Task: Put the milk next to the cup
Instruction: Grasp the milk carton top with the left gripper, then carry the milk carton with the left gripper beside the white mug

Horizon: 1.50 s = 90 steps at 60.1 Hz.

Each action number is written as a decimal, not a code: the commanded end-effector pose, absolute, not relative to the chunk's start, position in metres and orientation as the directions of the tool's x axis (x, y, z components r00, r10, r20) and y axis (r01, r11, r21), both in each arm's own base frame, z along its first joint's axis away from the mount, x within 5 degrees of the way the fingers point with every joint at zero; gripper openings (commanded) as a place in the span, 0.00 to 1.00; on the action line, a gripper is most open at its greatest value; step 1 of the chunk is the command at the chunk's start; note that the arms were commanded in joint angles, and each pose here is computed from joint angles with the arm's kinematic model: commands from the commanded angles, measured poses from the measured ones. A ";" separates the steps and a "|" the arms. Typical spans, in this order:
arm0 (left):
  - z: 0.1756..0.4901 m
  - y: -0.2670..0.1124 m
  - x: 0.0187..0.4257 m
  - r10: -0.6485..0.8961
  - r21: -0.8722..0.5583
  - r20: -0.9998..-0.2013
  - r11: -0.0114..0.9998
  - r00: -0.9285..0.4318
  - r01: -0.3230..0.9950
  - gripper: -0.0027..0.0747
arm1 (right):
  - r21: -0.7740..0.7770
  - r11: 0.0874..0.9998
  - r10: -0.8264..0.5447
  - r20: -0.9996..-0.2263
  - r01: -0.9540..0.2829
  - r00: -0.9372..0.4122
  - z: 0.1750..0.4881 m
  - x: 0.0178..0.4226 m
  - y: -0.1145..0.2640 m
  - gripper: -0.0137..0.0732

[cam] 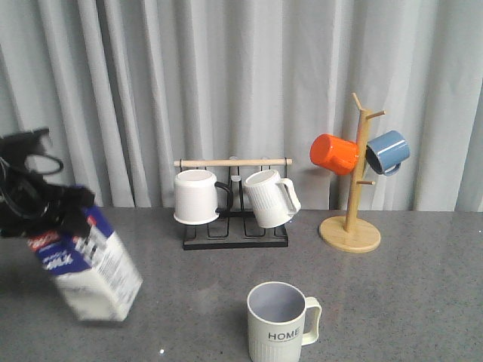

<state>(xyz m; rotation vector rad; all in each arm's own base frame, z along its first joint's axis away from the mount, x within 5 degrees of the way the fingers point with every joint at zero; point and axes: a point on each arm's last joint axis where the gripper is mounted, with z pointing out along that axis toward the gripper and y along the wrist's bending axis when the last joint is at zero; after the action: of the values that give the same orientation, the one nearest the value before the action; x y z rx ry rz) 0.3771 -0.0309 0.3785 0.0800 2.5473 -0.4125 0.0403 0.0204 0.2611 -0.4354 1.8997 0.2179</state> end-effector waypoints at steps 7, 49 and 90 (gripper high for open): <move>0.448 -0.058 0.358 -0.095 -0.430 -0.751 0.820 -0.653 0.376 0.10 | -0.063 0.919 -0.165 -0.958 -0.388 -0.236 0.275 0.043 0.021 0.15; 0.415 -0.152 0.367 0.236 -0.244 -0.603 0.855 -0.762 0.458 0.10 | -0.063 0.919 -0.165 -0.958 -0.388 -0.236 0.275 0.043 0.021 0.15; 0.381 -0.177 0.380 0.311 -0.208 -0.539 0.851 -0.783 0.482 0.23 | -0.063 0.919 -0.165 -0.958 -0.388 -0.236 0.275 0.043 0.021 0.15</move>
<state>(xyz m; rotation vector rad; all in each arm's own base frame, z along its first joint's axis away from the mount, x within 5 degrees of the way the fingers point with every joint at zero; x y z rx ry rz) 0.3933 -0.1786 0.3481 0.5844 2.6258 -0.4239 0.0403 0.0204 0.2611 -0.4354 1.8997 0.2179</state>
